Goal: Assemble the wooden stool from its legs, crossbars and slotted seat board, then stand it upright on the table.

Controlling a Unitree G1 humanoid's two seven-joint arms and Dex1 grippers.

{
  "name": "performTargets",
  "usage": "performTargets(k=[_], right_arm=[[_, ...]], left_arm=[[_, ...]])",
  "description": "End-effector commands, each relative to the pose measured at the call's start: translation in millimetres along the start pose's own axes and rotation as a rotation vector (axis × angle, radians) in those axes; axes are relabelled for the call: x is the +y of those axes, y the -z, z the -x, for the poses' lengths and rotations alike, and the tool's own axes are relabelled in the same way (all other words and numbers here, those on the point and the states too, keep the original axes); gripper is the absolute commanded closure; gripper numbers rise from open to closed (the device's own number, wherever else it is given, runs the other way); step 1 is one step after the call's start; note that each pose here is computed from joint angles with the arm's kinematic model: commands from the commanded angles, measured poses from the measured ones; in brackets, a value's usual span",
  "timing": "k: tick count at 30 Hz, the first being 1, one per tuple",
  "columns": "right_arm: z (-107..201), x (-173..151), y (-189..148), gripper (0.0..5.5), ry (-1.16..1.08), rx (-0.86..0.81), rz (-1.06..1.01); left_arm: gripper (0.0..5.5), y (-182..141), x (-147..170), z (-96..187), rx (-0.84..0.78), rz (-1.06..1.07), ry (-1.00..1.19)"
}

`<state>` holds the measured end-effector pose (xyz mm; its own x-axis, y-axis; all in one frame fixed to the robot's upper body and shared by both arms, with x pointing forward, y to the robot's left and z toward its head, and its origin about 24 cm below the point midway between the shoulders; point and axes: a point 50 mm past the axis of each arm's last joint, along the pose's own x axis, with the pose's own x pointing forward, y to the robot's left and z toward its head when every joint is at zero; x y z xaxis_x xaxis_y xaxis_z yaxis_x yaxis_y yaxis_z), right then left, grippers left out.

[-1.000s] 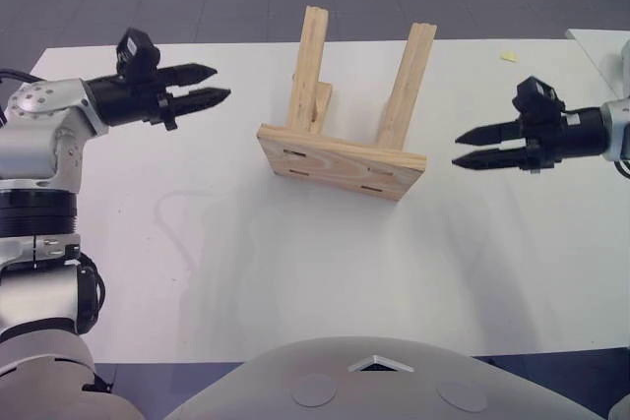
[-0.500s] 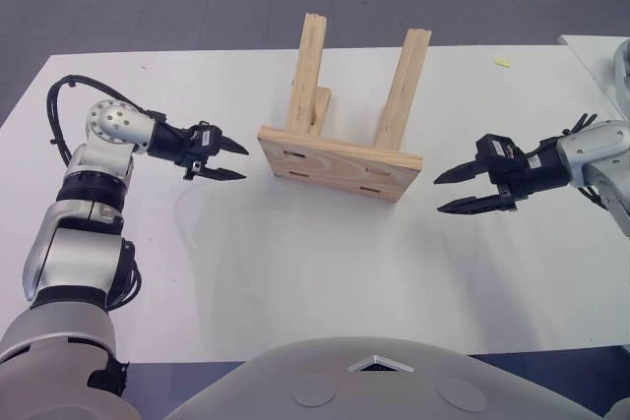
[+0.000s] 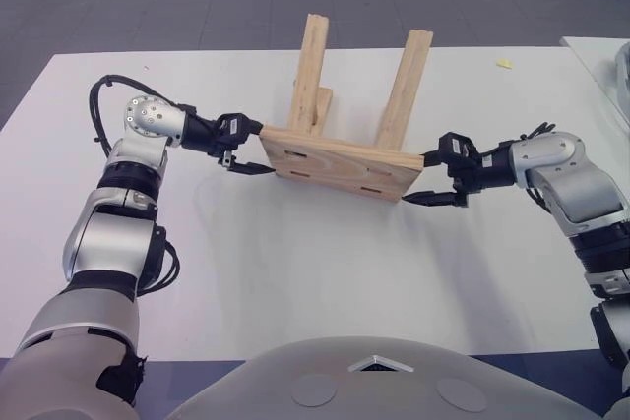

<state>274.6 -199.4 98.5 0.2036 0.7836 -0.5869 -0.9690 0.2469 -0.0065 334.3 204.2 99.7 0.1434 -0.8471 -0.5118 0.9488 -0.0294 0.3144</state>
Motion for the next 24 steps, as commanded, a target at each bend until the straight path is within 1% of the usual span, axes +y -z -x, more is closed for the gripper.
performTargets(k=[1, 5, 7, 10, 12, 14, 16, 17, 18, 19, 21, 22, 24], right_arm=[[-8, -5, -8, 1.94, 0.031, -0.03, 0.024], [-13, -5, -7, 2.54, 0.039, -0.057, 0.013], [-15, -4, -7, 3.03, 0.037, -0.063, 0.01], [-15, -5, -4, 3.61, 0.04, -0.068, 0.005], [-15, -5, -5, 3.96, 0.038, -0.094, -0.013], [-14, -6, -8, 4.01, 0.031, -0.143, -0.048], [-12, -9, -18, 4.01, 0.033, -0.23, -0.095], [-9, -13, -27, 4.0, 0.045, -0.278, -0.125], [-6, -21, -40, 3.99, 0.079, -0.321, -0.185], [-6, -27, -55, 3.97, 0.099, -0.36, -0.196], [-8, -44, -95, 3.91, 0.159, -0.467, -0.22], [-8, -52, -113, 3.88, 0.181, -0.502, -0.234], [-3, -67, -145, 3.84, 0.235, -0.565, -0.259]], left_arm=[[1.87, -7, 5, -7, -0.033, -0.019, 0.003], [2.47, -1, -2, -11, -0.061, 0.01, 0.015], [2.94, 1, -5, -10, -0.071, 0.023, 0.018], [3.49, 1, -7, -10, -0.095, 0.03, 0.018], [3.71, 0, -8, -11, -0.115, 0.036, 0.021], [3.78, -3, -7, -11, -0.144, 0.046, 0.017], [3.8, -12, 2, -9, -0.205, 0.096, -0.024], [3.8, -21, 13, -6, -0.238, 0.148, -0.064], [3.8, -32, 28, -1, -0.253, 0.201, -0.118], [3.8, -42, 40, 3, -0.251, 0.247, -0.172], [3.8, -63, 69, 7, -0.197, 0.352, -0.314], [3.8, -75, 81, 9, -0.208, 0.394, -0.373], [3.8, -109, 102, 17, -0.322, 0.455, -0.432]])
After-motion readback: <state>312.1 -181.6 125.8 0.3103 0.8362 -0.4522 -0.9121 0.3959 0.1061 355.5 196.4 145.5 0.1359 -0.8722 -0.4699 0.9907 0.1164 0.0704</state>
